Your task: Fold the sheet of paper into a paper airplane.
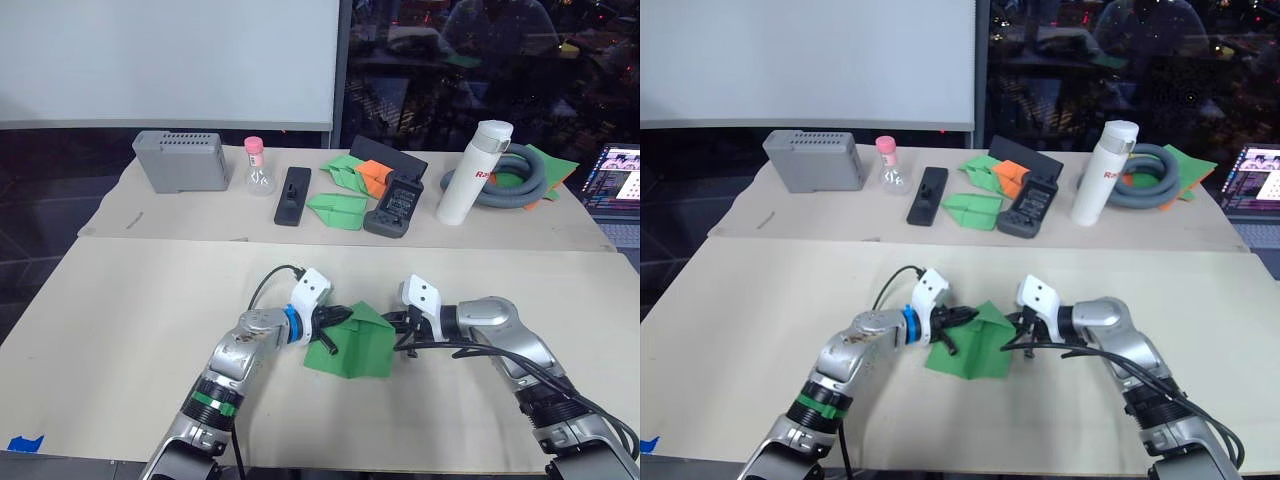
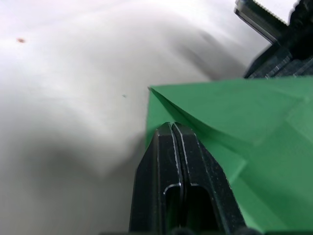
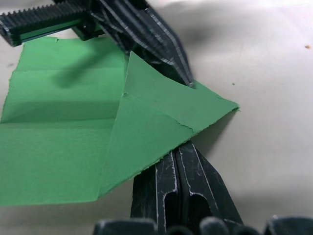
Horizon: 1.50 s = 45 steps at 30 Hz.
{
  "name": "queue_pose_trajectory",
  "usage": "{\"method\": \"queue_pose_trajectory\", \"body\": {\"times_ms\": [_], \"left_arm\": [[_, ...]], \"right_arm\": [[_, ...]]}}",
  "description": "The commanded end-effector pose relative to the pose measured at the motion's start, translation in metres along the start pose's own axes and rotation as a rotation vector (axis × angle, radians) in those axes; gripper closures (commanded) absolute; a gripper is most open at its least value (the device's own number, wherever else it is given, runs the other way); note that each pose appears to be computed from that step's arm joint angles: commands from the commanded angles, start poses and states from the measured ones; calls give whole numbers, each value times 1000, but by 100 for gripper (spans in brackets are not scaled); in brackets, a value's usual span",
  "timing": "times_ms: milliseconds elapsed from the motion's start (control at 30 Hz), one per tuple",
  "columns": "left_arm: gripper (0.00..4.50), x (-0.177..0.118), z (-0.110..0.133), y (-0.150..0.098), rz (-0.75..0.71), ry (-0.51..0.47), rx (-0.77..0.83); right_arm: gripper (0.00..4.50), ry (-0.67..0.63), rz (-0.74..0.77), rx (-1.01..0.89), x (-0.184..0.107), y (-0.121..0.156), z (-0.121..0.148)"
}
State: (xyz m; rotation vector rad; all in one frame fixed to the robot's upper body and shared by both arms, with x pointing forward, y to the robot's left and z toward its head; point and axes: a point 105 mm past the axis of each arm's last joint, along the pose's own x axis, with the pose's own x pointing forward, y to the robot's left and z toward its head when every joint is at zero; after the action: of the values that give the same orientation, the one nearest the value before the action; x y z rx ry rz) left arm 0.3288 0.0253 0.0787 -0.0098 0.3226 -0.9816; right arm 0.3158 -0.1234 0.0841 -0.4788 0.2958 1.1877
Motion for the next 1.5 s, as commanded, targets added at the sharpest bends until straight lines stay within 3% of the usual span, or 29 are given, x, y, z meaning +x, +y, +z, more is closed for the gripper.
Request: {"method": "queue_pose_trajectory", "body": {"times_ms": [33,133,333,600,1000,1500], "left_arm": [[447,0,26,-9,-51,-105,-17],[447,-1,34,-18,-101,-145,-44],[447,-1,24,-29,-152,-93,-31],[447,-5,8,-18,-119,-33,-48],[447,-1,-13,-27,-158,35,-67],[447,-10,-19,-12,-72,48,-67]], "right_arm": [[450,-25,1,-23,0,1,7],[450,-26,2,-21,1,2,7],[450,-29,4,-19,2,3,7],[450,-56,7,-17,2,2,16],[450,-98,21,-16,9,1,32],[450,-113,10,-5,24,-1,37]]}}
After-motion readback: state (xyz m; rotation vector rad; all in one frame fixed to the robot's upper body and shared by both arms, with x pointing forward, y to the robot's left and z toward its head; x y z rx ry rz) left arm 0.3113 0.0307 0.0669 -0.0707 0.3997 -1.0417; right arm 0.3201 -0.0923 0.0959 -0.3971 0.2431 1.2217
